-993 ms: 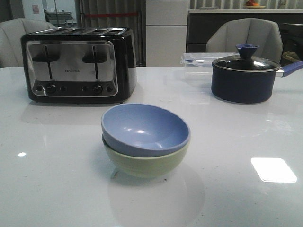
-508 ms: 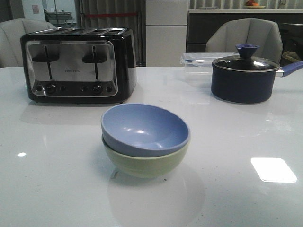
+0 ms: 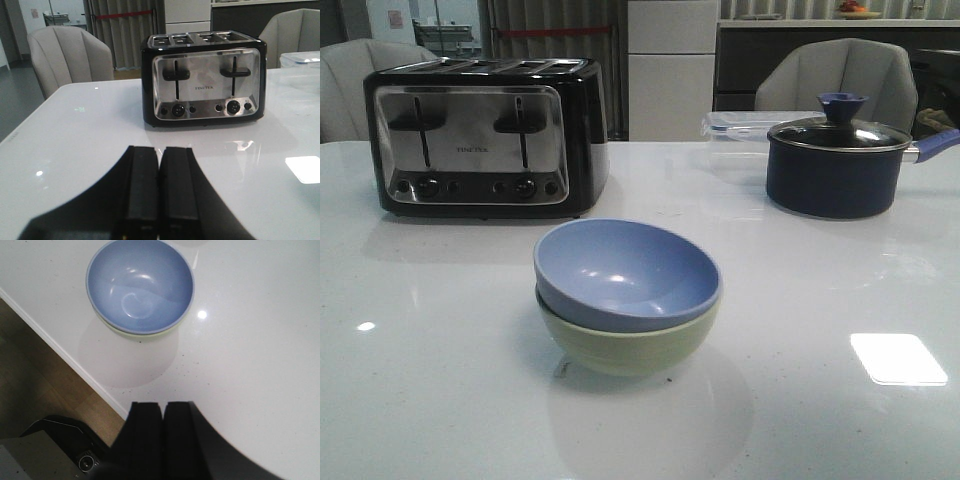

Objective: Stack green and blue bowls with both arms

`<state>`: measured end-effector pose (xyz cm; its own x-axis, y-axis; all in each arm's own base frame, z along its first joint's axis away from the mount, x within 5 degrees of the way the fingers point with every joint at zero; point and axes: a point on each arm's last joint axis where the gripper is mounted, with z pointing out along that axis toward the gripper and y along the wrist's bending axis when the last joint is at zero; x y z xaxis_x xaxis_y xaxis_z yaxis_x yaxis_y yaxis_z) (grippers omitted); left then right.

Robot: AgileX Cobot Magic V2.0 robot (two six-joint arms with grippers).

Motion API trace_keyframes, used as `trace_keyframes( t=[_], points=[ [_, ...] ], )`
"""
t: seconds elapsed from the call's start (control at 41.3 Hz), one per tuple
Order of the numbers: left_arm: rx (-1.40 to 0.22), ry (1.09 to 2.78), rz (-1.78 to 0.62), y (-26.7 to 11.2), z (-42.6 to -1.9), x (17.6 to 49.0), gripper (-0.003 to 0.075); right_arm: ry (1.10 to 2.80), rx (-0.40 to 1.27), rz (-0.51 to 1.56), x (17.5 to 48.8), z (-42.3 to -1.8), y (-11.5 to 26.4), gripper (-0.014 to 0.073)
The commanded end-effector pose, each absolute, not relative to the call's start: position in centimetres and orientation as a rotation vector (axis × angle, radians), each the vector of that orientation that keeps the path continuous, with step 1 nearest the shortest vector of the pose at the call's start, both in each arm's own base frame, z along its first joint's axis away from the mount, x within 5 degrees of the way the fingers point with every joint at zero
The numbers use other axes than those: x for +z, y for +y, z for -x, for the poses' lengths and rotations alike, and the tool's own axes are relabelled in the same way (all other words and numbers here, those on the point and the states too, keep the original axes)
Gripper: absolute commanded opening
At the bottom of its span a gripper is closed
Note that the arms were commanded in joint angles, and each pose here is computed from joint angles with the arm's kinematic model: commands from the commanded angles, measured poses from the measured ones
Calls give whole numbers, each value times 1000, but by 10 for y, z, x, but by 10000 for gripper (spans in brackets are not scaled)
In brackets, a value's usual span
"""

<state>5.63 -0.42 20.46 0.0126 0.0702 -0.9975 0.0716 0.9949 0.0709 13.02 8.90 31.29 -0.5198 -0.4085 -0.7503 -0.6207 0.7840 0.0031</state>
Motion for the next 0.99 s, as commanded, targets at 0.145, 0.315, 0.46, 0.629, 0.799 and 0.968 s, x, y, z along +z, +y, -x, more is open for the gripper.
trace_keyframes(
  t=[0.145,0.315,0.46,0.629,0.799,0.968],
  points=[
    [5,1411,-76,-3,-54,217,93,2101,352,737,327,-133,90,57],
    [5,1411,-76,-3,-54,217,93,2101,352,737,327,-133,90,57],
    [5,1411,-76,-3,-54,217,93,2101,352,737,327,-133,90,57],
    [5,1411,-76,-3,-54,217,93,2101,352,737,327,-133,90,57],
    [5,1411,-76,-3,-54,217,93,2101,352,737,327,-133,90,57],
    [5,1411,-76,-3,-54,217,93,2054,308,683,327,-126,76,57]
  ],
)
